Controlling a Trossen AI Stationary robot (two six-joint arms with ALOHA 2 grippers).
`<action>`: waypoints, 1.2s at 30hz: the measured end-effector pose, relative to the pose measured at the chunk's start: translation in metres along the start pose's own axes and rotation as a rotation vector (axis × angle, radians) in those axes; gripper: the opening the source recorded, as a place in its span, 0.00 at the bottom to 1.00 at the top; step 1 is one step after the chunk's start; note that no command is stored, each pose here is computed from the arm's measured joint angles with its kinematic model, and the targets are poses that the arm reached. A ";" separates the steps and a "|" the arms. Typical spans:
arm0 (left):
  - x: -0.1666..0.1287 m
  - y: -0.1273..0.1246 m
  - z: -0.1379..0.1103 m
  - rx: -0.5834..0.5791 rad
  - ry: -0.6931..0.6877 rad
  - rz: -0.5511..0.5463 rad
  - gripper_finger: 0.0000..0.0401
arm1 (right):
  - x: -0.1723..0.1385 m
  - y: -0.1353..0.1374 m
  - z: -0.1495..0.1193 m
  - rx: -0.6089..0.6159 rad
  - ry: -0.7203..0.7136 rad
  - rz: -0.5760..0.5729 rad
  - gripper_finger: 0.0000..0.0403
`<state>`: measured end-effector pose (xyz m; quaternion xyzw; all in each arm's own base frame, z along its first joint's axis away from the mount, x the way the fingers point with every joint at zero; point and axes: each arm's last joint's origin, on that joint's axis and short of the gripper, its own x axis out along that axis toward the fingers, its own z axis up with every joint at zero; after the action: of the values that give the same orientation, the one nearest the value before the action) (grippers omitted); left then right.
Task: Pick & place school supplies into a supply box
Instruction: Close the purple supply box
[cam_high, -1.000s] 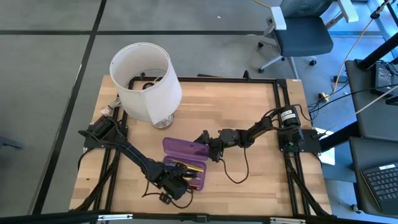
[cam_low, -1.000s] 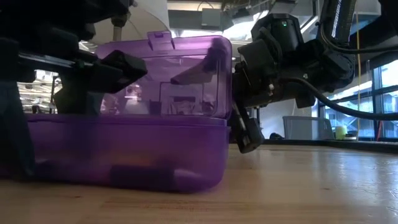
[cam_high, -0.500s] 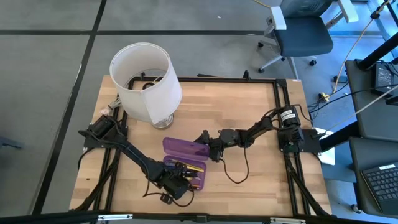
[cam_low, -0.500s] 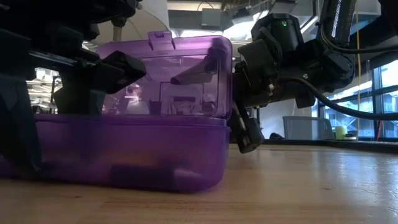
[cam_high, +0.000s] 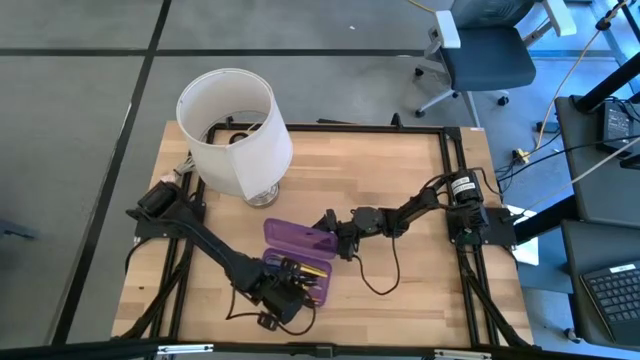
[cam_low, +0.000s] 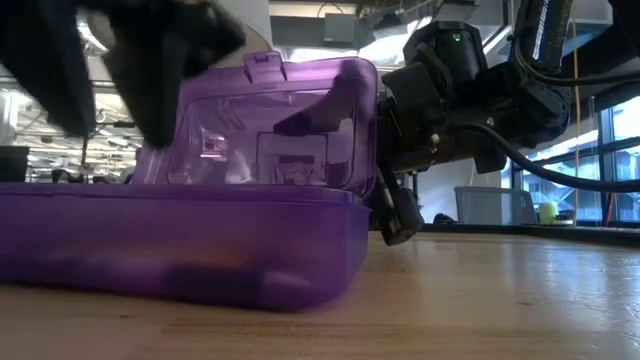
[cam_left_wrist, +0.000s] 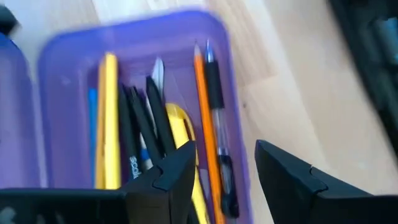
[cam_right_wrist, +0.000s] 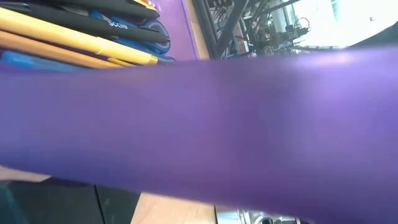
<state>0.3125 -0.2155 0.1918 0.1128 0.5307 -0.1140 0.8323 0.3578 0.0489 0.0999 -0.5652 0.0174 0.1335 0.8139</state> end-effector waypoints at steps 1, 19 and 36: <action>-0.006 -0.001 0.002 0.003 -0.010 -0.002 0.40 | 0.000 0.000 0.000 0.000 0.000 0.000 0.89; -0.141 -0.043 -0.018 -0.158 -0.484 0.236 0.40 | 0.004 -0.017 0.026 -0.068 -0.095 -0.191 0.89; -0.139 -0.051 -0.033 -0.399 -0.481 0.250 0.40 | 0.023 -0.012 0.123 0.170 -0.162 -0.173 0.89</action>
<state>0.2114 -0.2445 0.3018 -0.0181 0.3128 0.0718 0.9469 0.3680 0.1639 0.1510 -0.4810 -0.0861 0.1061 0.8660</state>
